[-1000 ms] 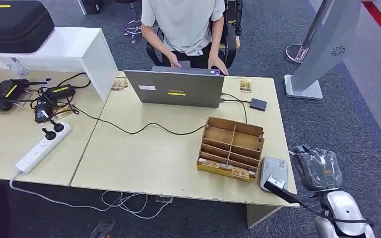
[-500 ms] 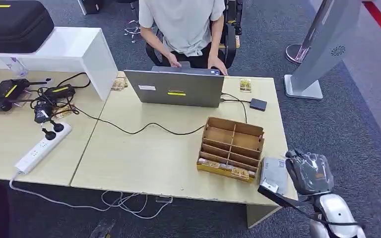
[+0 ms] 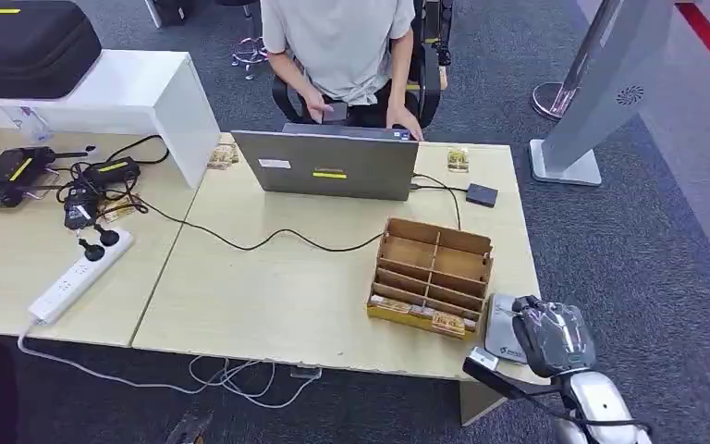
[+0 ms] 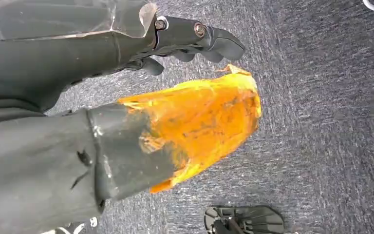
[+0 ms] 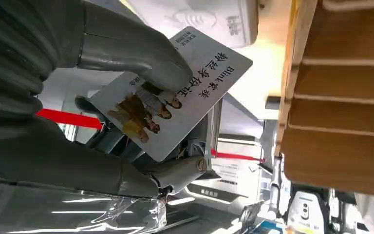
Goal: Pass the card to the sensor for recognition and then transmit it.
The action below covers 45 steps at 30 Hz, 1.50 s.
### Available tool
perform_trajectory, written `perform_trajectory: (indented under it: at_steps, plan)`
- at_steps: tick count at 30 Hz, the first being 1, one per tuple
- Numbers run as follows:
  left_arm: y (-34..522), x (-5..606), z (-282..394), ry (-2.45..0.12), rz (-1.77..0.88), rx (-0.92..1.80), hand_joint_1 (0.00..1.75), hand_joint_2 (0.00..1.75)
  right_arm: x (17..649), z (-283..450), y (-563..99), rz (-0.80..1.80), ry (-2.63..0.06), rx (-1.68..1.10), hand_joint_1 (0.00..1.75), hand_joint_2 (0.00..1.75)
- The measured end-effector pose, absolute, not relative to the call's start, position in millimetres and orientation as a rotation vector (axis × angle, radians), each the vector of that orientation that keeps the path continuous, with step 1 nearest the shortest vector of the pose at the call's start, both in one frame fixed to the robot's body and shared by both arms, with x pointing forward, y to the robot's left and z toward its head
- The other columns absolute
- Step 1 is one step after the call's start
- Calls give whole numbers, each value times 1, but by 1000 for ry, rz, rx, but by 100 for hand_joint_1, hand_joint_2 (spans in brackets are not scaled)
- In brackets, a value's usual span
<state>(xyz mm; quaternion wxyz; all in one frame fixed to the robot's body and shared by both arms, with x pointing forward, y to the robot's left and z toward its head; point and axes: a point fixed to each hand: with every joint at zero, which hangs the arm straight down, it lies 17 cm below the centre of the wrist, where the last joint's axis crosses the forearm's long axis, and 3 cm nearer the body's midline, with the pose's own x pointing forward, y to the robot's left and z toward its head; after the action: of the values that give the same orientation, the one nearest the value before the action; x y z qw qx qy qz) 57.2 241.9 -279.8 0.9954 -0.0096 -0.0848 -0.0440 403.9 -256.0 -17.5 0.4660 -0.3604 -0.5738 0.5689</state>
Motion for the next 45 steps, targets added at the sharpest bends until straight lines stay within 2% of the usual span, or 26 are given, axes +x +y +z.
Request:
perform_trajectory:
  at_steps: [15, 20, 23, 29, 30, 31, 37, 45]
  plan:
    - [243, 59, -280, -172, -96, -12, 0, 0, 398, -40, -247, 1415, -1360, -843, 175, 175]
    - [244, 57, -280, -163, -115, -9, 0, 0, 411, -23, -247, 1386, -1407, -879, 175, 175]
    - [247, 56, -281, -158, -135, -5, 0, 0, 442, 19, -241, 1359, -1485, -935, 175, 175]
    - [247, 56, -281, -158, -135, -5, 0, 0, 444, 21, -241, 1358, -1488, -938, 175, 175]
    - [248, 59, -280, -161, -145, -2, 0, 0, 478, 73, -234, 1335, -1567, -999, 175, 175]
    - [248, 57, -281, -158, -150, -2, 0, 0, 486, 94, -229, 1325, -1609, -1025, 175, 175]
    - [248, 57, -280, -160, -175, -7, 0, 0, 509, 147, -219, 1292, -1709, -1102, 175, 175]
    - [249, 63, -279, -190, -264, -12, 0, 0, 595, 294, -164, 1241, -1768, -1195, 175, 175]
